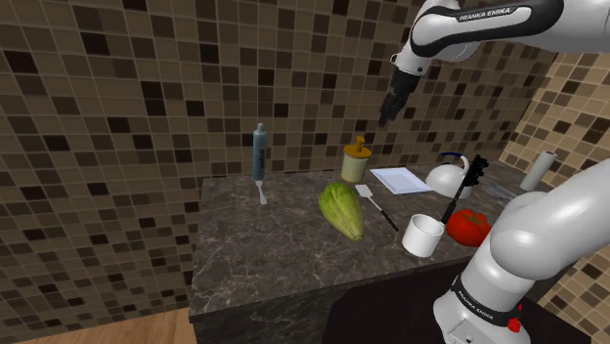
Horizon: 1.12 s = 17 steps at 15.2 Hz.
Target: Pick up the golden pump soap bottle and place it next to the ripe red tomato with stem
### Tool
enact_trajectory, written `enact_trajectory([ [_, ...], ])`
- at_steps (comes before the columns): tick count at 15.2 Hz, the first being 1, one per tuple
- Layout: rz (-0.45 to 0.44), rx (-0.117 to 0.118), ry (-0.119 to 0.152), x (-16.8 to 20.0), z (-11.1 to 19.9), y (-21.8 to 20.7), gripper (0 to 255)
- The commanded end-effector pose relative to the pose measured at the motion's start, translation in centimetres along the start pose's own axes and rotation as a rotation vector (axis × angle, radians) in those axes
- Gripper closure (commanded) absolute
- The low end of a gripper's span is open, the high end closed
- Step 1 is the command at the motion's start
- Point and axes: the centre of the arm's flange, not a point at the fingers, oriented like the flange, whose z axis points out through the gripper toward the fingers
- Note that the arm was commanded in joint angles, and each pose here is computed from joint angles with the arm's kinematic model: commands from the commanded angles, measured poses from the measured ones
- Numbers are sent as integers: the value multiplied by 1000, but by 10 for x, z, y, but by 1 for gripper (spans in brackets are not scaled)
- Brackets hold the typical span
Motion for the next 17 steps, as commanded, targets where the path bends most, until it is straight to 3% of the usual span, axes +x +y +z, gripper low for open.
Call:
enact_trajectory([
  [1,-10,-2,-5,11,16,21,0],
  [17,-87,-3,-41,105,137,170,0],
])
